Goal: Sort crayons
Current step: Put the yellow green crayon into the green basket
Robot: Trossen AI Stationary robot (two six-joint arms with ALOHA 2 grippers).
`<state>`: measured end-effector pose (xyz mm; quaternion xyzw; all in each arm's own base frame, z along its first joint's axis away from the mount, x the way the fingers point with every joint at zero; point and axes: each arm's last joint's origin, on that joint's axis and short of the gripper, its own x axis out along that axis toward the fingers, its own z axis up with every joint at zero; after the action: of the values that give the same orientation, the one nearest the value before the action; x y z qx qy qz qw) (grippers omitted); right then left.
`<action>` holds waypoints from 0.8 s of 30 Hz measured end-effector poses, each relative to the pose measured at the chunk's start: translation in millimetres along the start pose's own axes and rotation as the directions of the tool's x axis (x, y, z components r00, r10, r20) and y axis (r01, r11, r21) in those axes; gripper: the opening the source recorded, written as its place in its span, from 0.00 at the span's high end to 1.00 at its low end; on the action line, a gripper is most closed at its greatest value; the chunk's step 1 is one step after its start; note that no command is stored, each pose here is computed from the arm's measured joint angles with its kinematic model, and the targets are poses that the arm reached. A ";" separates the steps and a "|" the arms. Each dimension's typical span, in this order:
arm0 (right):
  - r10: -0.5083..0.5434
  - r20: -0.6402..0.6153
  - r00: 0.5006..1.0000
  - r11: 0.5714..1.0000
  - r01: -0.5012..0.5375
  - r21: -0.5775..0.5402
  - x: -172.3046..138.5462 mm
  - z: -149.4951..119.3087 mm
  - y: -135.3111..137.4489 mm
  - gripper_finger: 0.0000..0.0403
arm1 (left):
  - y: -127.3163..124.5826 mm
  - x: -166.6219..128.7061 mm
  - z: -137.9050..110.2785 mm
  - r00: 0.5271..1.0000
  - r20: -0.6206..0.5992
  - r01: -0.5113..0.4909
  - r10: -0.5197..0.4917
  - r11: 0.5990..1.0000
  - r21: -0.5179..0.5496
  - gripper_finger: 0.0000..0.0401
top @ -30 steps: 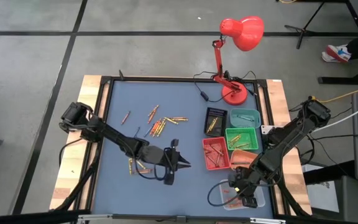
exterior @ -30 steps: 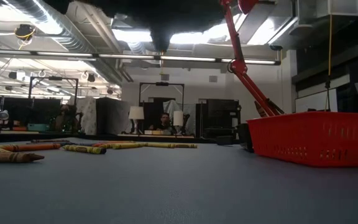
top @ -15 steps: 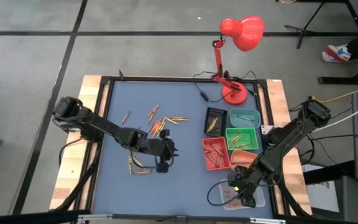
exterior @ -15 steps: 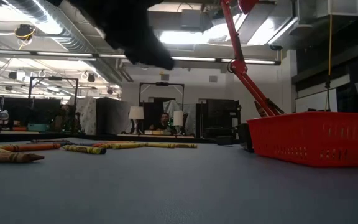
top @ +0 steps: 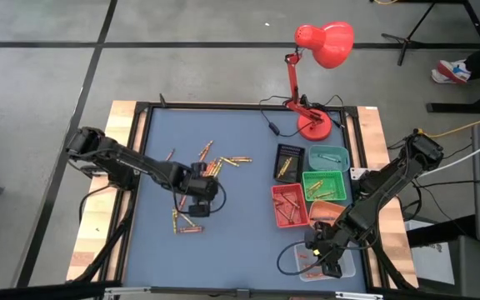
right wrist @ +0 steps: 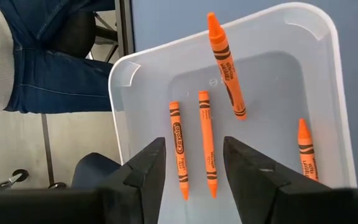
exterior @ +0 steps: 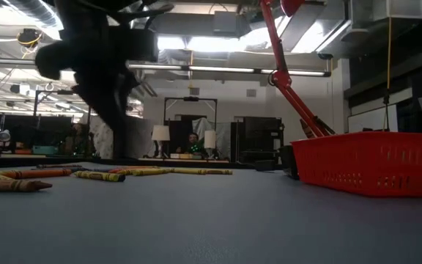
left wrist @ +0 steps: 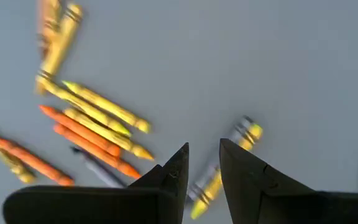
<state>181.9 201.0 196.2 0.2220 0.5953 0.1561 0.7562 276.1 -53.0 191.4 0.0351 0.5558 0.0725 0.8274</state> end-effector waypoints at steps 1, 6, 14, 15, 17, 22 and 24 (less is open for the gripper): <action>-0.001 0.000 1.000 1.000 0.001 0.000 0.0 0.0 -0.1 0.61 | -0.2 0.1 -1.2 1.000 -0.017 0.023 -0.023 1.000 0.001 0.81; -0.011 0.013 1.000 1.000 0.011 0.000 0.0 0.3 -0.4 0.61 | -3.5 1.7 -6.9 0.995 -0.059 0.080 -0.079 0.997 0.012 0.81; -0.014 0.023 1.000 1.000 0.014 0.000 0.0 0.7 -0.3 0.61 | -3.0 27.6 -38.3 0.993 -0.099 0.072 -0.070 0.997 0.019 0.82; -0.014 0.023 1.000 1.000 0.014 0.000 0.0 0.7 -0.3 0.61 | -3.1 30.3 -41.0 0.993 -0.093 0.073 -0.071 0.997 0.018 0.82; -0.013 0.023 1.000 1.000 0.013 0.000 0.0 0.8 -0.3 0.61 | -3.2 35.6 -46.0 0.994 -0.076 0.077 -0.075 0.997 0.013 0.82; -0.014 0.024 1.000 1.000 0.014 0.000 0.0 0.8 -0.3 0.61 | -2.9 41.9 -53.3 0.996 -0.054 0.071 -0.071 0.997 0.011 0.82; -0.014 0.024 1.000 1.000 0.014 0.000 0.0 0.8 -0.3 0.61 | -2.6 42.9 -55.7 0.996 -0.058 0.070 -0.069 0.997 0.012 0.82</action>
<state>182.6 200.7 196.2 0.2196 0.5877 0.1483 0.7644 240.8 -50.0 130.6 0.0194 0.5809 0.0408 0.8128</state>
